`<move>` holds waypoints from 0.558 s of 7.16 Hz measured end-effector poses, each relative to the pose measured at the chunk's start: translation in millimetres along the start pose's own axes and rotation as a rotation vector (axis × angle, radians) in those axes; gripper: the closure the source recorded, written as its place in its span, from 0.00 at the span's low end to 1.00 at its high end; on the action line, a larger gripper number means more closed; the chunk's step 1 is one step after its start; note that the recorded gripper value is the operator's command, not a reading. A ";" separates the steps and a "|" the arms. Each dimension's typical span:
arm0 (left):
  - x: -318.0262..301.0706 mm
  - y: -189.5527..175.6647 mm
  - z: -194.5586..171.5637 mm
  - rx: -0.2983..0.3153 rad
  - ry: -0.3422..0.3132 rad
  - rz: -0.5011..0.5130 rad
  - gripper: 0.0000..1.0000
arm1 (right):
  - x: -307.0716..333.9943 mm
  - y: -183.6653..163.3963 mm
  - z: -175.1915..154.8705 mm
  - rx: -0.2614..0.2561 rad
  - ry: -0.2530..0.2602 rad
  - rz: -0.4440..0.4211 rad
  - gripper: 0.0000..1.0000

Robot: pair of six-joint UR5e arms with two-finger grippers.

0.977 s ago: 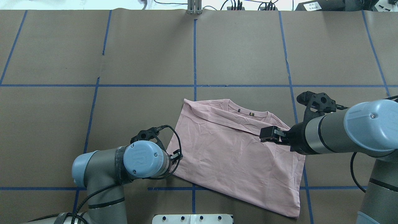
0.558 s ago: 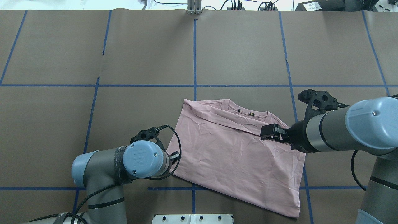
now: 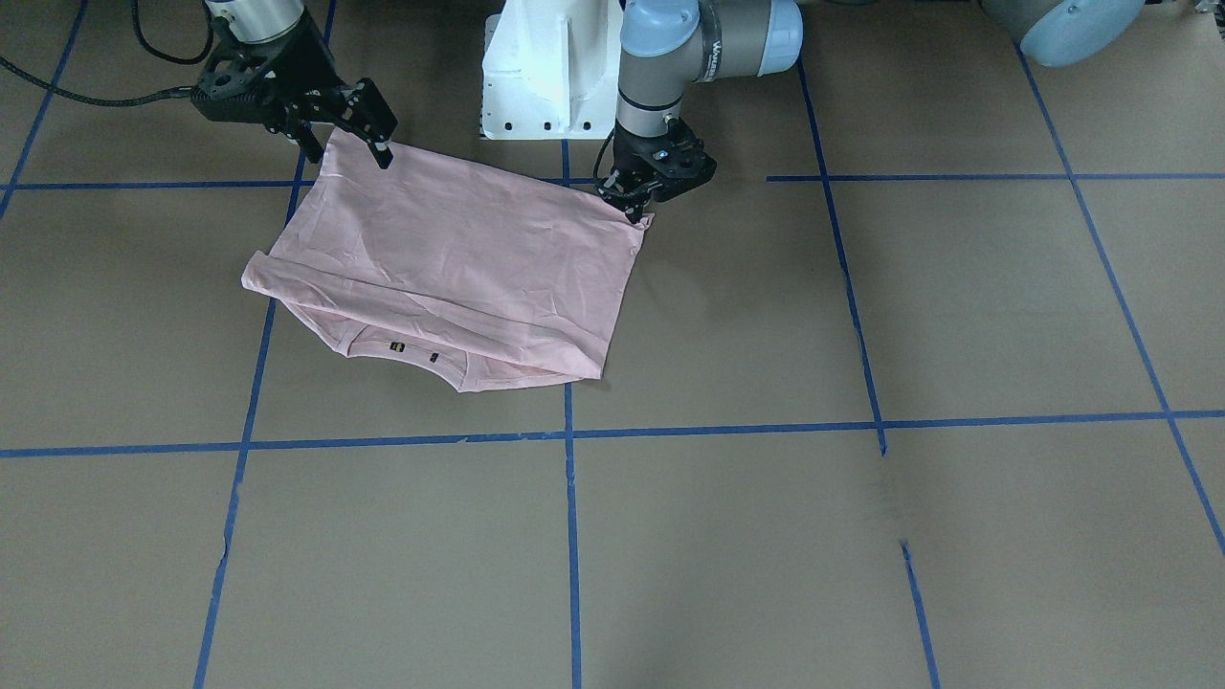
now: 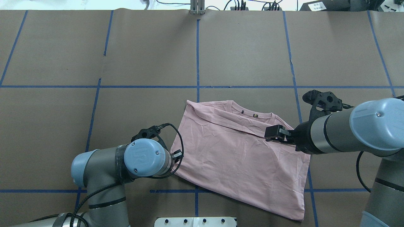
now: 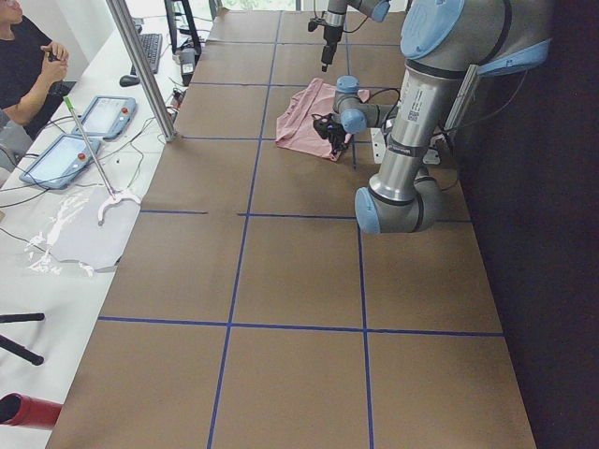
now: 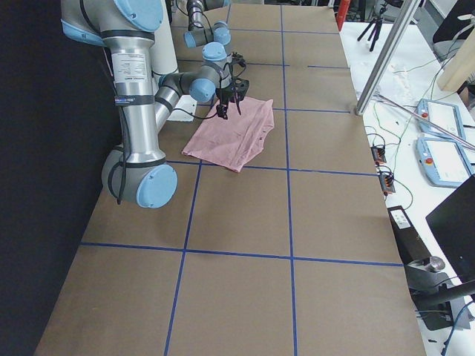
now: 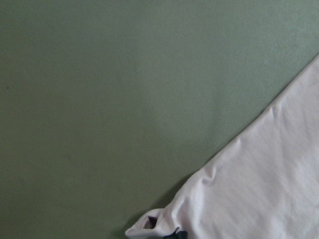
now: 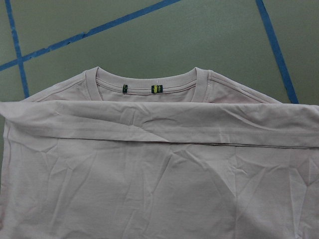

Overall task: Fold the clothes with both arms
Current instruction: 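Drag the shirt with the left gripper away from the robot, rotating it lengthwise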

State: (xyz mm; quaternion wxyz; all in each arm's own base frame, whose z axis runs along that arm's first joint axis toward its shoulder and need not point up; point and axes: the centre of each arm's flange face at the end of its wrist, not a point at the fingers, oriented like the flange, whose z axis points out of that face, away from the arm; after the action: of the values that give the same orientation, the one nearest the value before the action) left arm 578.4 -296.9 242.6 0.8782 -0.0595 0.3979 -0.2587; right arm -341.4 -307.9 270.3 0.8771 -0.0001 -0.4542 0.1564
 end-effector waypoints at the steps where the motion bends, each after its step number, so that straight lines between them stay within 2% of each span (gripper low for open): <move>1: 3.4 -19.0 -3.4 0.024 0.002 -0.017 1.00 | 0.5 -0.7 1.2 0.000 0.003 0.001 0.00; 3: 12.6 -67.0 -14.8 0.093 0.024 -0.053 1.00 | 0.4 -2.0 1.1 0.002 0.002 0.003 0.00; 4: 24.3 -90.0 -16.4 0.149 0.037 -0.058 1.00 | 0.8 -3.7 0.3 0.005 0.001 0.006 0.00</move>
State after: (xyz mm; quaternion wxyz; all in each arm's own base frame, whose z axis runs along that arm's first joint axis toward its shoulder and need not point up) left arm 543.2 -384.8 243.2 0.8648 -0.0006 0.3918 -0.3139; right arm -340.3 -311.3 271.6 0.8770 0.0005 -0.4532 0.1599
